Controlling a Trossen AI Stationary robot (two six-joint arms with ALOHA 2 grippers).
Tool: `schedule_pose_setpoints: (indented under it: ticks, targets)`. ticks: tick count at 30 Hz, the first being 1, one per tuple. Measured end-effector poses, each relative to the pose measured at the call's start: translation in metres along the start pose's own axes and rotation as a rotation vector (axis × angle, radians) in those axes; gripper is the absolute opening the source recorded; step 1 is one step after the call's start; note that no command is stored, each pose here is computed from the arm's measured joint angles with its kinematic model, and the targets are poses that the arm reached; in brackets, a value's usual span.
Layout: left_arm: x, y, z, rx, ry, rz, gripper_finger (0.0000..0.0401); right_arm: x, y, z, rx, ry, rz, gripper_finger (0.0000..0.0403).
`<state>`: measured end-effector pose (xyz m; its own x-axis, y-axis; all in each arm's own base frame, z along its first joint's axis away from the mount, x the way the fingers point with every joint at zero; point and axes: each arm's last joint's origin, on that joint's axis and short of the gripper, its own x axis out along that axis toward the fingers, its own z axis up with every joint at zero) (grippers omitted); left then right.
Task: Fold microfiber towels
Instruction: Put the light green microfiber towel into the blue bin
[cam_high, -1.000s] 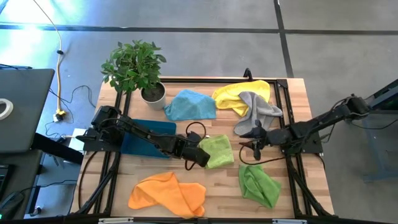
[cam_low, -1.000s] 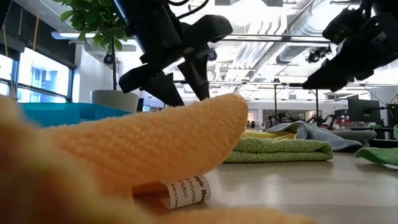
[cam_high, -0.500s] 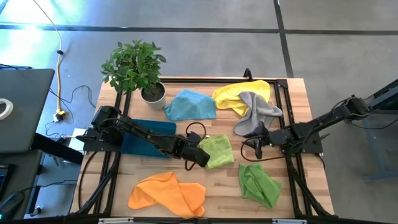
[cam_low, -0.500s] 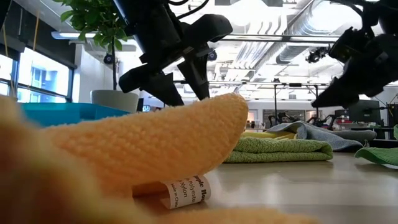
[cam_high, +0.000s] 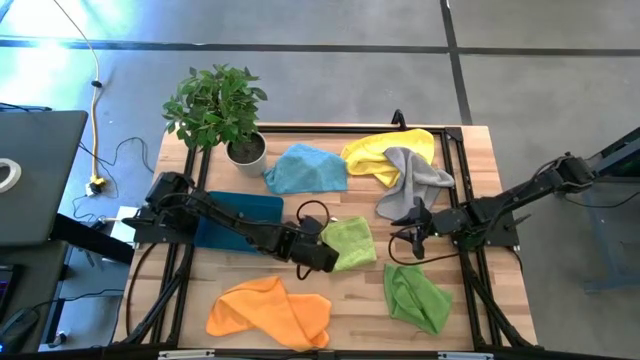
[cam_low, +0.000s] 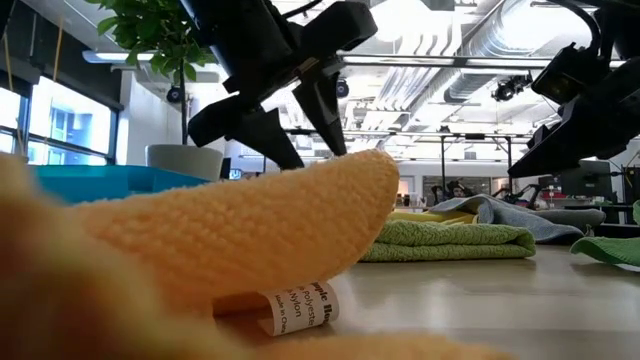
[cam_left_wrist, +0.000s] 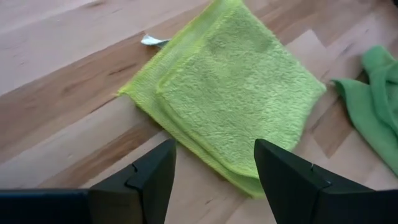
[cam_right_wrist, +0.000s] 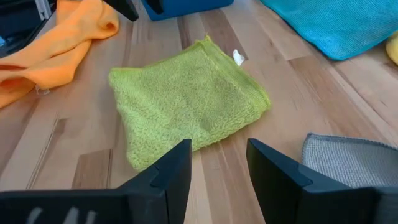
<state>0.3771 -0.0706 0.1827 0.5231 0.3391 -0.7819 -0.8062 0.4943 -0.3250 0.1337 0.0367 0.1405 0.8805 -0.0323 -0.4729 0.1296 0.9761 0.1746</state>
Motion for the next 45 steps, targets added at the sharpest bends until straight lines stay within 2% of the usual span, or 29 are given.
schedule_pose_setpoints:
  ticks: [8,14,22,30,37,41,45]
  targets:
    - [0.012,-0.006,-0.015,-0.07,0.008,-0.024,0.0209,0.0,0.0,0.0,0.001,0.003,-0.001,0.0146]
    - [0.034,0.0,-0.026,-0.145,0.019,0.03,0.0221,0.0,0.0,-0.001,-0.004,0.018,-0.007,0.0146]
    - [0.044,0.003,-0.018,-0.181,-0.028,0.051,0.0272,0.0,-0.001,-0.003,-0.006,0.037,-0.015,0.0146]
    - [0.061,0.004,-0.022,-0.223,-0.02,0.037,0.0278,0.0,-0.001,-0.004,-0.006,0.044,-0.018,0.0146]
    - [0.07,0.003,-0.026,-0.21,-0.087,0.042,0.0278,0.0,-0.002,-0.006,-0.012,0.061,-0.025,0.0146]
    - [0.077,0.005,-0.029,-0.158,-0.12,0.057,0.0275,0.0,-0.002,-0.006,-0.014,0.067,-0.027,0.0146]
    - [0.087,0.006,-0.031,-0.072,-0.157,0.067,0.025,0.0,-0.002,-0.006,-0.014,0.068,-0.028,0.0146]
